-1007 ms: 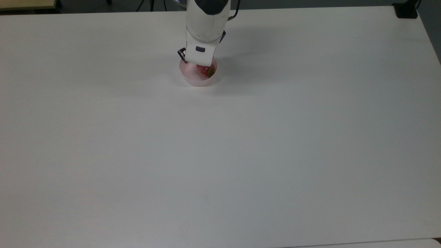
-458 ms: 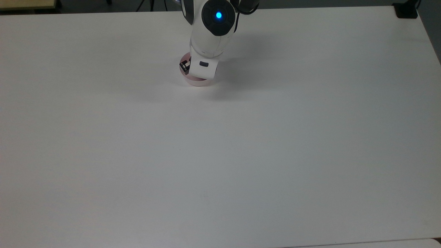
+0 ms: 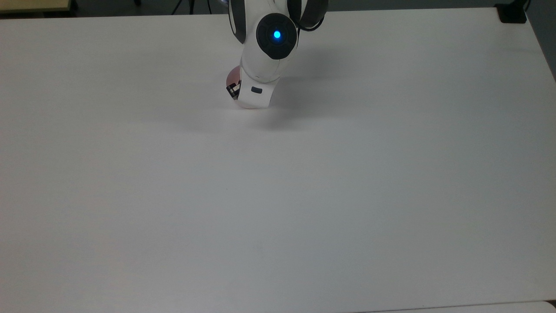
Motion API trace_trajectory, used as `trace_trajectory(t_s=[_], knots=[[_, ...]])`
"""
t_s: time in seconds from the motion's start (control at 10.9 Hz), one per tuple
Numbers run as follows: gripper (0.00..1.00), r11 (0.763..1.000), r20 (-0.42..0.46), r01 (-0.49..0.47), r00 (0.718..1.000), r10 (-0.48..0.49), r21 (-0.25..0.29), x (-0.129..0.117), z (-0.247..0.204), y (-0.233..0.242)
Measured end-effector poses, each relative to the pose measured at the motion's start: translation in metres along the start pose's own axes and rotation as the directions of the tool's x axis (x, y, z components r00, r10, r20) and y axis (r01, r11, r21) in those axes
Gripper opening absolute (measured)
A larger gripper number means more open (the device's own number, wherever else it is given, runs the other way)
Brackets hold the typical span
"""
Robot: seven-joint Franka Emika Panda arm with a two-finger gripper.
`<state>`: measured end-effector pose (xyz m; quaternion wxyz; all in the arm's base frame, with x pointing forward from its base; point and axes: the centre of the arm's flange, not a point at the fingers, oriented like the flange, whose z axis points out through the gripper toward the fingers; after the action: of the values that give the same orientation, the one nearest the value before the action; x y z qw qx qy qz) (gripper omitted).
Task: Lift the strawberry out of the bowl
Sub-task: 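Close the gripper on the red strawberry inside the bowl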
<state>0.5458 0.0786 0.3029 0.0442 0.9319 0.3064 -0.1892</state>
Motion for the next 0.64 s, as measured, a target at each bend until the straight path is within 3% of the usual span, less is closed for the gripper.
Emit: trace_trajectory(t_s=[0.37, 0.64], knots=[[0.43, 1.0, -0.01, -0.016, 1.0, 0.016, -0.004, 0.0, -0.004, 0.002], [0.41, 1.0, -0.021, -0.026, 0.999, 0.026, -0.009, -0.002, -0.01, 0.005]])
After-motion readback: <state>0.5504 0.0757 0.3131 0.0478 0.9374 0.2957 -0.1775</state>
